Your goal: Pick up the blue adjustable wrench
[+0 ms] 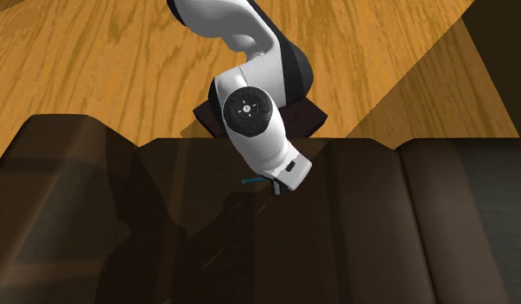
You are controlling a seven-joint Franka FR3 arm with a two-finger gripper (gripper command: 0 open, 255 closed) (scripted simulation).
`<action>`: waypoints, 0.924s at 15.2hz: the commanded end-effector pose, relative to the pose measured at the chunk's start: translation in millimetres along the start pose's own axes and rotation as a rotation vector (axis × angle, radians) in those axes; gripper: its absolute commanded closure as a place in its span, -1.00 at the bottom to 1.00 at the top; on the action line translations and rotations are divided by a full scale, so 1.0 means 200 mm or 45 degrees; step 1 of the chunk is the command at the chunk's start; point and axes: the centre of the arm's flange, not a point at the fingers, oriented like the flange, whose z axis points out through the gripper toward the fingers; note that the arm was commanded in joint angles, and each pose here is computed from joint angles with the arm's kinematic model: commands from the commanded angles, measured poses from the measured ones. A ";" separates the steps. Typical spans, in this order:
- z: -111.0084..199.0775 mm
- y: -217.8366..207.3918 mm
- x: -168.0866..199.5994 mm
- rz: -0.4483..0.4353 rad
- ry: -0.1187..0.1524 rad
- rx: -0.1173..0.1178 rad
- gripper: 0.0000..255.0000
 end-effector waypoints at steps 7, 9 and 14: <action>-0.18 0.00 0.04 0.000 0.000 0.000 1.00; -0.23 0.00 0.05 0.000 0.000 0.000 1.00; -0.36 0.01 0.07 0.000 0.000 0.000 1.00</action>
